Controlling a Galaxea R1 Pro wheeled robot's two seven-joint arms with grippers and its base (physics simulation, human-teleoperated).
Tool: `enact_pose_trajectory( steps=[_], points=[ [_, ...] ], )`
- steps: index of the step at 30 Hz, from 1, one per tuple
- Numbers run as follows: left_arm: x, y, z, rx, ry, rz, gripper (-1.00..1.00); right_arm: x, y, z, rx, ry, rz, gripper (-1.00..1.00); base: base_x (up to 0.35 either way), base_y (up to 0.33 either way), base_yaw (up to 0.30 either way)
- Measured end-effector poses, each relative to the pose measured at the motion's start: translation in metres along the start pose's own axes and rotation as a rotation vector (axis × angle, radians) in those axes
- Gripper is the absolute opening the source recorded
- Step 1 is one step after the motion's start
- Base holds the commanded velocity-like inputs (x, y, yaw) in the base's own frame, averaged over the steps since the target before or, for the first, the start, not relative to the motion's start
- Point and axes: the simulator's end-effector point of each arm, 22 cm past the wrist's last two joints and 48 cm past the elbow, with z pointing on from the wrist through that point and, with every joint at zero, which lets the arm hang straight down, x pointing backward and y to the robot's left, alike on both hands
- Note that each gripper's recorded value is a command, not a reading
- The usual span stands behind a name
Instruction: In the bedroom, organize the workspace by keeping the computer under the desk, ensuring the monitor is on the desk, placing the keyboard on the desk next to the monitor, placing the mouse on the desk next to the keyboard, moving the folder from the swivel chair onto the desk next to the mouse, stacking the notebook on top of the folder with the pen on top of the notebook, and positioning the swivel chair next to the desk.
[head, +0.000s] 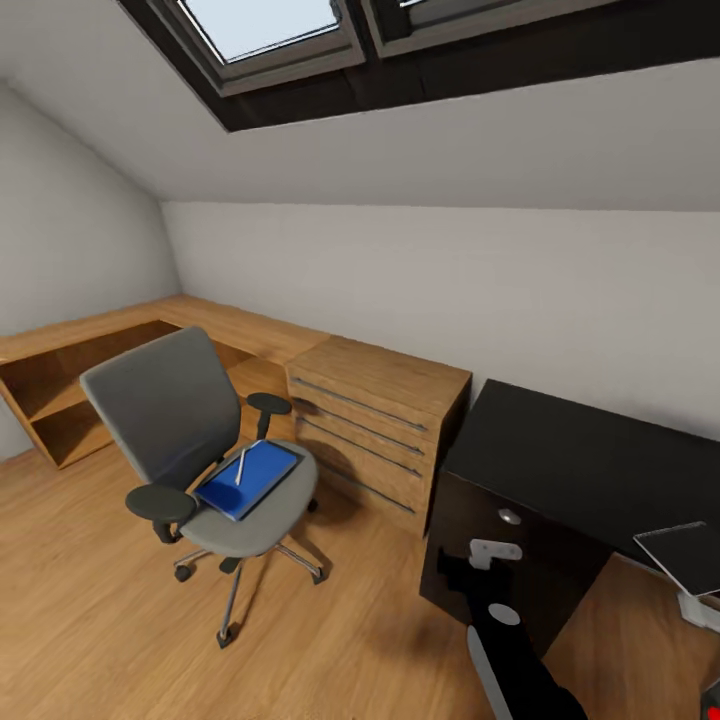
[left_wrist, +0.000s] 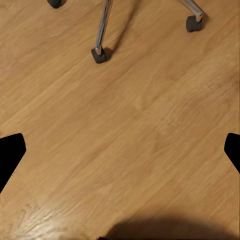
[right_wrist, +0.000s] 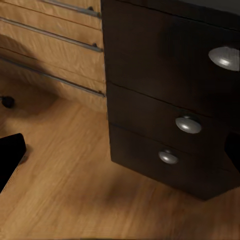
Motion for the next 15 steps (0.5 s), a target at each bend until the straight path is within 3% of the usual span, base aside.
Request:
enact_pose_trajectory(
  steps=[15],
  points=[
    [0.0063, 0.0007, 0.0004, -0.001, 0.014, 0.003, 1.00, 0.0074, 0.0001, 0.0029, 0.000, 0.014, -0.007, 1.00, -0.027, 0.279, 0.205]
  ],
)
